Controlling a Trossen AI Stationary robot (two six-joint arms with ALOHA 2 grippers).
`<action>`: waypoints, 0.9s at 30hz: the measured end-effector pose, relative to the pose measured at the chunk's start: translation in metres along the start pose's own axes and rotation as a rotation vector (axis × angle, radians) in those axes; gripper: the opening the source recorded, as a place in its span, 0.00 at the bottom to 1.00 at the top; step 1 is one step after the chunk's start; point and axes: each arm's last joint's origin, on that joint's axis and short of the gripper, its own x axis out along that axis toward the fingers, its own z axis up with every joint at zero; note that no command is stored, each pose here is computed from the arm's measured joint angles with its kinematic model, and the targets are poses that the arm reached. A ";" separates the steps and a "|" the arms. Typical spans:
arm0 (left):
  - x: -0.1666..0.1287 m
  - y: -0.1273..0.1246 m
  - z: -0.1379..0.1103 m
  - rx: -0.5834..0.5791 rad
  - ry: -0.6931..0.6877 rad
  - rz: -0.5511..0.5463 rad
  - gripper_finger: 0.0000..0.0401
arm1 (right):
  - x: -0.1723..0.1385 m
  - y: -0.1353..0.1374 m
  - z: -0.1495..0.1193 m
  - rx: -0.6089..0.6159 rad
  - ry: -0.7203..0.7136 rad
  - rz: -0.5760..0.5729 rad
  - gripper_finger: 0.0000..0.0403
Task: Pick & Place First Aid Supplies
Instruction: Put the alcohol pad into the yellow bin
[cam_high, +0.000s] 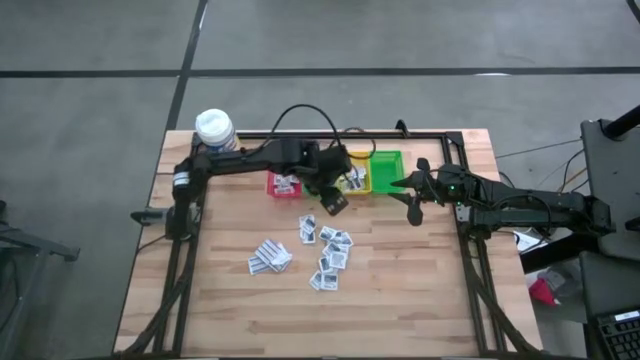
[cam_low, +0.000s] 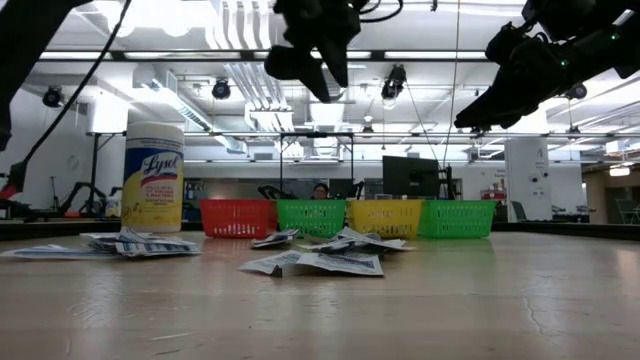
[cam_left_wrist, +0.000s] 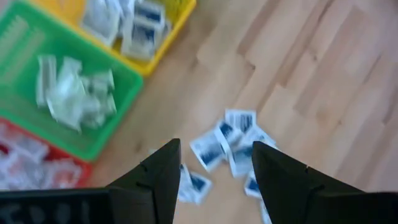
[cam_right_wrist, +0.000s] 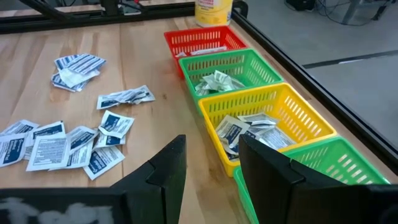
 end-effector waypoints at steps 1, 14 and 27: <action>-0.001 -0.003 -0.003 -0.017 0.012 0.002 0.47 | 0.000 0.000 0.000 0.000 0.000 0.000 0.36; 0.027 -0.041 -0.051 -0.106 0.154 0.041 0.47 | 0.000 0.000 0.000 0.000 0.000 0.000 0.36; 0.085 -0.063 -0.128 0.244 0.179 0.246 0.47 | 0.000 0.000 0.000 0.000 0.000 0.000 0.36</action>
